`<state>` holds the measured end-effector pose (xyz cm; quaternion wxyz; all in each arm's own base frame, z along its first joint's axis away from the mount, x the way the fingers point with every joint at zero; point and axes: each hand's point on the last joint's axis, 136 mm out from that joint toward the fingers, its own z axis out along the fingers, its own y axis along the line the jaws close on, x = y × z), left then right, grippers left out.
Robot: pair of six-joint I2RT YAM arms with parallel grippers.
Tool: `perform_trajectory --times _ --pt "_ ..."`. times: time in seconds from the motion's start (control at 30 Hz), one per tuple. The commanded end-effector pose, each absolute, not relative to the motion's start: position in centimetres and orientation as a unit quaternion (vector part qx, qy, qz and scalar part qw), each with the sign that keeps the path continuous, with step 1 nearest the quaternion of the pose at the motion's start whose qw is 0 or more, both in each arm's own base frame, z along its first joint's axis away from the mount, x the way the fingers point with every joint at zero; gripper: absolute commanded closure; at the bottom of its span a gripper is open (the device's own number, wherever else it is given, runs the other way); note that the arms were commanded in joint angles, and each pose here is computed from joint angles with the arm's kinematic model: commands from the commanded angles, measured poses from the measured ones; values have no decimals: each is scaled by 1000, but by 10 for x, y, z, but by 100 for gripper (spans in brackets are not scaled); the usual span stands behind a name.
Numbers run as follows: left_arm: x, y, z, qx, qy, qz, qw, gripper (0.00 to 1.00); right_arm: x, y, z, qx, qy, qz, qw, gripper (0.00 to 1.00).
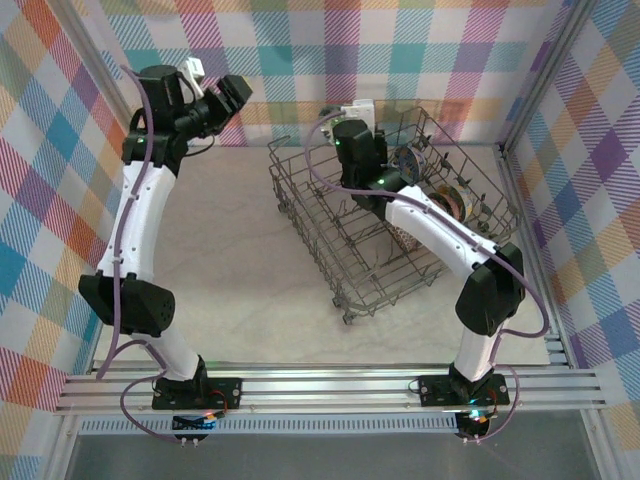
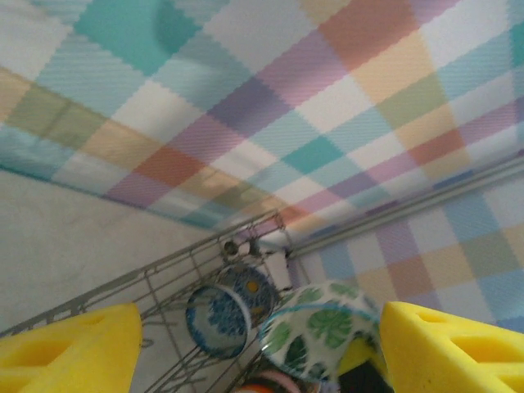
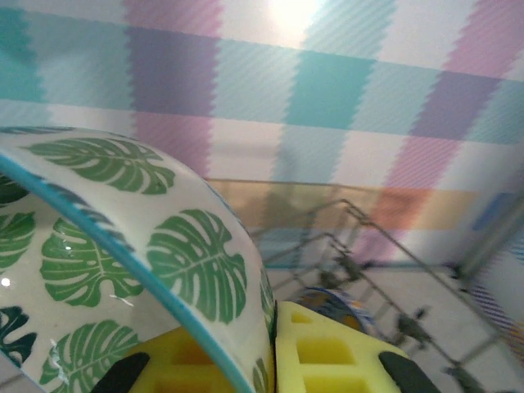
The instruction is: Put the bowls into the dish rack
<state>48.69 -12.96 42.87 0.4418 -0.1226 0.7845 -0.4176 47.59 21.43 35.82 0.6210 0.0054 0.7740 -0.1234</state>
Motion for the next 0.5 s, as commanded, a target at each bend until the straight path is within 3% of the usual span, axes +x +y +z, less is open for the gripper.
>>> perform_trajectory --times 0.0,0.47 --pt "492 -141 376 -93 819 -414 386 24 467 176 379 42 767 -190 612 87" --pt "499 -154 303 -70 840 -423 332 24 473 159 313 43 823 -293 485 89"
